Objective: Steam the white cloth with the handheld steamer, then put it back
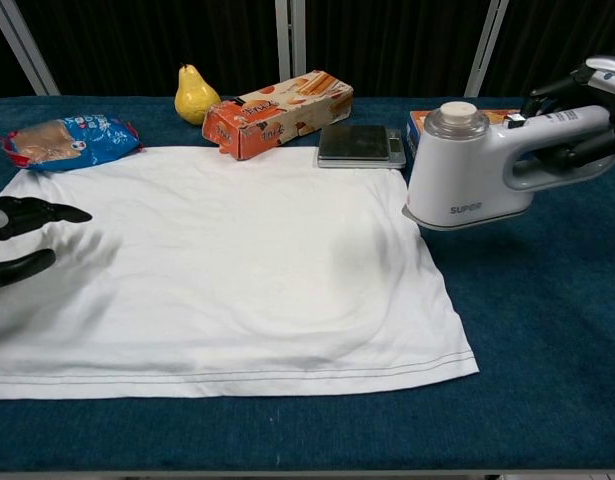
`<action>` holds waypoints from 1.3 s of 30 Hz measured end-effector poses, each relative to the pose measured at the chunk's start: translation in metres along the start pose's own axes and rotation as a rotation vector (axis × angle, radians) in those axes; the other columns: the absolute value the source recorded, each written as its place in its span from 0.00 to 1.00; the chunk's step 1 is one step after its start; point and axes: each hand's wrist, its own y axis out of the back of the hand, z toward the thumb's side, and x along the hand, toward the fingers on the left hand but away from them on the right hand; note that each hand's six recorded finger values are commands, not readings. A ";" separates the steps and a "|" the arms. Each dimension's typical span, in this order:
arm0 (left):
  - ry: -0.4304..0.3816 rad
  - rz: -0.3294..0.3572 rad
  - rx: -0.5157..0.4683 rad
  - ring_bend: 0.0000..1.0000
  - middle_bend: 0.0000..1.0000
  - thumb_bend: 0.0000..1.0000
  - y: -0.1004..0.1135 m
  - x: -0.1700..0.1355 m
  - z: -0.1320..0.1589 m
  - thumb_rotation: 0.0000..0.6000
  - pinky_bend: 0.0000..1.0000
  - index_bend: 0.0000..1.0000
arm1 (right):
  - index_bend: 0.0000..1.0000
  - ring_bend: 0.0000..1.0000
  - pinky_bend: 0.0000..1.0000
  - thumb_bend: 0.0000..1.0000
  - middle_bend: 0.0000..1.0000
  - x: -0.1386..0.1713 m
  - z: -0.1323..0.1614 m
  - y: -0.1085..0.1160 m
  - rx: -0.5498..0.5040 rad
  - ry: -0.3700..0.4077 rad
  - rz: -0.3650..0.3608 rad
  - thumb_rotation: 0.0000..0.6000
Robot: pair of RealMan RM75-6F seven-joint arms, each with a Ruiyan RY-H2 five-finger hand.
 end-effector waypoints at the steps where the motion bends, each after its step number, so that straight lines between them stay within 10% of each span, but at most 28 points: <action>1: 0.004 0.005 0.000 0.00 0.07 0.28 0.002 0.000 -0.001 0.00 0.00 0.08 | 0.93 0.82 0.65 0.71 0.82 0.003 -0.008 0.002 0.007 -0.019 -0.005 1.00; 9: 0.048 0.045 -0.015 0.00 0.07 0.28 0.016 -0.003 -0.009 0.00 0.00 0.08 | 0.87 0.76 0.61 0.70 0.82 0.010 -0.058 0.005 -0.011 -0.120 -0.054 1.00; 16: 0.075 0.075 -0.020 0.00 0.07 0.28 0.027 -0.007 -0.015 0.00 0.00 0.08 | 0.34 0.29 0.30 0.29 0.48 0.014 -0.083 -0.011 -0.055 -0.177 -0.023 1.00; 23: 0.111 0.103 -0.040 0.00 0.07 0.28 0.035 -0.014 -0.026 0.00 0.00 0.08 | 0.03 0.05 0.07 0.11 0.19 0.022 -0.085 -0.007 -0.026 -0.192 0.022 1.00; 39: 0.339 0.173 -0.102 0.00 0.07 0.28 0.059 -0.065 -0.100 0.00 0.00 0.08 | 0.00 0.00 0.01 0.00 0.06 0.070 -0.053 0.053 0.220 -0.216 0.072 1.00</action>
